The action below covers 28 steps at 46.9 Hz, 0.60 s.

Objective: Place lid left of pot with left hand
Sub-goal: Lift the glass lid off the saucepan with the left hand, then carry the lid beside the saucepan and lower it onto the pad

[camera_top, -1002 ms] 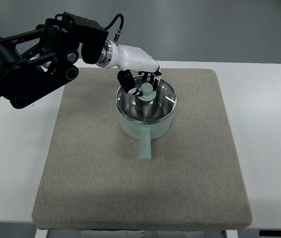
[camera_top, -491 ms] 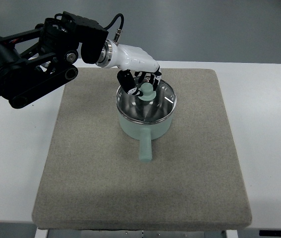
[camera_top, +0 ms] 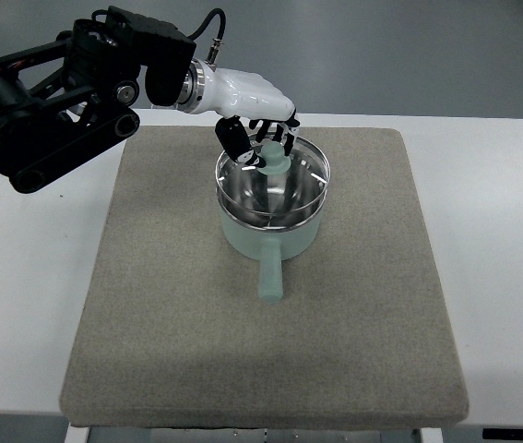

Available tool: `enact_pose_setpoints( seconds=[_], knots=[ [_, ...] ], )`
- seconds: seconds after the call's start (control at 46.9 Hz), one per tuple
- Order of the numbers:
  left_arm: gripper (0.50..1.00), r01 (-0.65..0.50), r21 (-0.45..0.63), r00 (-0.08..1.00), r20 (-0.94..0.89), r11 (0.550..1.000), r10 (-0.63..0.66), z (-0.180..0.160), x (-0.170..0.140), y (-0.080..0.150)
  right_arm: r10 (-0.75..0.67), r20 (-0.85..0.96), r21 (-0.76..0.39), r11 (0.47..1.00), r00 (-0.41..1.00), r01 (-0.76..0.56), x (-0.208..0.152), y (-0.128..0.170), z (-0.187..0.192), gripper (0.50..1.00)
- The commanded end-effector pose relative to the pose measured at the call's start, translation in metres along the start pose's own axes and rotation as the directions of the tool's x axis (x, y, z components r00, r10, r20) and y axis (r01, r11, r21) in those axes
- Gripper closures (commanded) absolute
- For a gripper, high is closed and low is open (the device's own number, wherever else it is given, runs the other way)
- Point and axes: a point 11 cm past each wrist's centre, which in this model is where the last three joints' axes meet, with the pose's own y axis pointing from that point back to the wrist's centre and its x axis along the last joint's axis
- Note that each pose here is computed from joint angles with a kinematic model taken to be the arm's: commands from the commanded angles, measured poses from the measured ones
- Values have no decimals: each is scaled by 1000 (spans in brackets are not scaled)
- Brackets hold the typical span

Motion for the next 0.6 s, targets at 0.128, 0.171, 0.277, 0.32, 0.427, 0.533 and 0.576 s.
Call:
enact_pose_setpoints(
  seconds=[0.128,0.171,0.277,0.32,0.427,0.533,0.576],
  knots=[
    [1000,-48,64,997,60,997,44,-19,18,42,1,0,0,1000,1000,-1,0,0,0,579],
    [1000,-52,78,997,61,996,47,-24,19,47,0,0,0,1000,1000,0,0,0,0,579],
    [1000,-55,135,998,50,989,49,-45,17,65,1,0,0,1000,1000,-1,0,0,0,579],
    [1000,-60,162,998,44,985,54,-54,16,74,0,0,0,1000,1000,0,0,0,0,579],
    [1000,-55,217,998,23,975,51,-75,9,92,1,0,0,1000,1000,-1,0,0,0,579],
    [1000,-30,248,999,-9,968,33,-90,-8,104,0,0,0,1000,1000,0,0,0,0,577],
    [1000,-14,250,999,-33,968,23,-94,-19,104,0,0,0,1000,1000,0,0,0,0,577]
  ],
)
